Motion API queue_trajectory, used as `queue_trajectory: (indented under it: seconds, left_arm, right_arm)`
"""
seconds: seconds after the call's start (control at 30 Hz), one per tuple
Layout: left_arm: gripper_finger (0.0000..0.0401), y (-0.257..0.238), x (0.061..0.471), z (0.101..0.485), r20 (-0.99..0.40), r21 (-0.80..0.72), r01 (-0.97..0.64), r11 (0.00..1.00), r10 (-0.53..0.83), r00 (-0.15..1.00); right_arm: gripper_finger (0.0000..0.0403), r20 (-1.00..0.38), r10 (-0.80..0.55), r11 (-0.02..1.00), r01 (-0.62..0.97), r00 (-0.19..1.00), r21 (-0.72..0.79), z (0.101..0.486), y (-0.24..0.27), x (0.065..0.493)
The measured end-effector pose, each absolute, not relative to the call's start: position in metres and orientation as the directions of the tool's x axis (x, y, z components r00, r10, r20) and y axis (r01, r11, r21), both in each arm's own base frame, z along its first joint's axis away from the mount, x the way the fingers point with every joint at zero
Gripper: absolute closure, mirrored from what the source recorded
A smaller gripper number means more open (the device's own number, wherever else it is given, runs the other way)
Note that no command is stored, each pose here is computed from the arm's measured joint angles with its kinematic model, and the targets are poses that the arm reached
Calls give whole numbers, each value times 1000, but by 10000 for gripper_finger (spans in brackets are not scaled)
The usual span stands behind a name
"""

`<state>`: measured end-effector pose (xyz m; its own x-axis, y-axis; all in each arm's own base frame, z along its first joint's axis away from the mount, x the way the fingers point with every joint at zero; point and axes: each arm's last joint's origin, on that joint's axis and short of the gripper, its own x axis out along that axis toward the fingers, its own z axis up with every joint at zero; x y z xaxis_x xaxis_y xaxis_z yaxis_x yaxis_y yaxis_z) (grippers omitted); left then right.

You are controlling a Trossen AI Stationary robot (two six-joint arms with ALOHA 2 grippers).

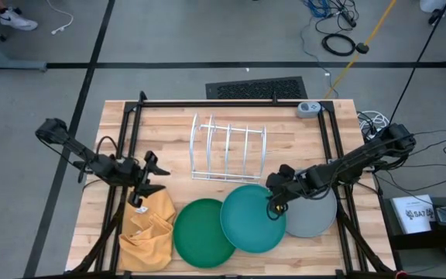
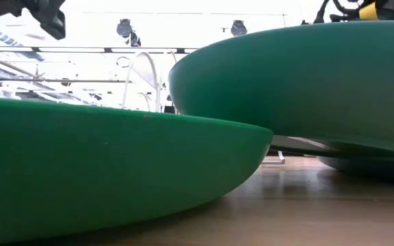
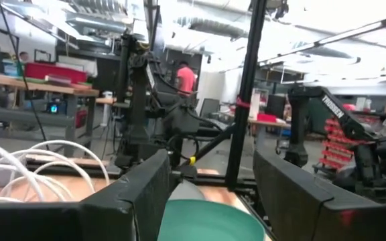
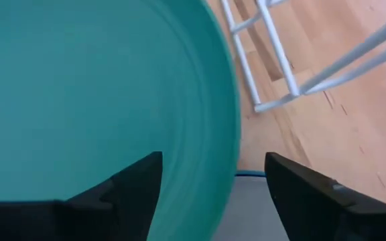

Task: Sort dishes
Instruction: Put the light blue plate in the white dish rack

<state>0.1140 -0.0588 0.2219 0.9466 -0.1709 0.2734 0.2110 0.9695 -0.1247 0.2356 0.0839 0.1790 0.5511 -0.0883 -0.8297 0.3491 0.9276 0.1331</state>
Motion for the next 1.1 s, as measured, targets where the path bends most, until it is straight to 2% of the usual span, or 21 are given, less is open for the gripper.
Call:
queue_trajectory:
  seconds: [0.27,0.77,0.9,1.1]
  left_arm:
    - [184,-68,128,233,231,-100,232,967,-205,951]
    - [184,-81,148,238,158,-14,217,976,-212,964]
    - [184,-81,152,239,148,-9,208,978,-204,968]
    - [184,-78,157,236,131,-6,180,984,-178,975]
  right_arm:
    - [165,-824,-93,919,367,559,145,164,75,232]
    - [204,-798,-17,926,311,602,214,149,71,228]
    - [241,-785,-10,930,294,620,221,150,72,230]
    - [333,-782,-10,934,284,624,215,150,72,231]
